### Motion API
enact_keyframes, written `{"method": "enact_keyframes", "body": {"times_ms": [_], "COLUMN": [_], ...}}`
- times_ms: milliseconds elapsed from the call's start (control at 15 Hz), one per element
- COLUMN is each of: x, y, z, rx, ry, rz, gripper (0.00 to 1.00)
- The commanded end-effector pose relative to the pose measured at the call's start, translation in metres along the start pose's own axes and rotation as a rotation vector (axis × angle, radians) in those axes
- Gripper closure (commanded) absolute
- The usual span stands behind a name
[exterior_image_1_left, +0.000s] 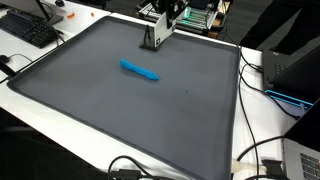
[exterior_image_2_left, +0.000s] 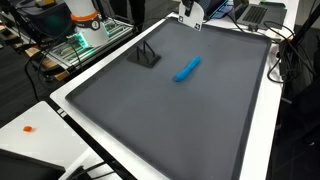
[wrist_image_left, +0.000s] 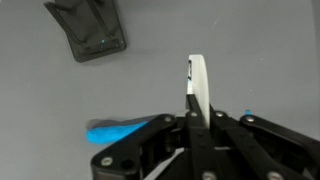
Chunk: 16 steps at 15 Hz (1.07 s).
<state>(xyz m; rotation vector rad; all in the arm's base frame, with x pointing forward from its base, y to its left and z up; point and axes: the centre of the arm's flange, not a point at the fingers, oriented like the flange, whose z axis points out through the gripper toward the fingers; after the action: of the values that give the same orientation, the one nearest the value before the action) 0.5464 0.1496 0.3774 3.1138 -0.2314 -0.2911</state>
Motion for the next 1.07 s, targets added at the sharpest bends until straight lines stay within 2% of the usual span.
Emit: {"method": "enact_keyframes", "body": {"times_ms": [0,400,733,1000], "x": [0.017,0.042,0.065,0.077], "y": [-0.014,-0.023,-0.019,-0.013], "z": [0.01,0.037,0.061,0.074], "rx": [-0.038,-0.079,-0.107,-0.084], "ry": [0.033,0.057,0.09,0.107], "rz": [-0.158,-0.296,-0.293,-0.278], "gripper": [0.99,0.99,0.99,0.99]}}
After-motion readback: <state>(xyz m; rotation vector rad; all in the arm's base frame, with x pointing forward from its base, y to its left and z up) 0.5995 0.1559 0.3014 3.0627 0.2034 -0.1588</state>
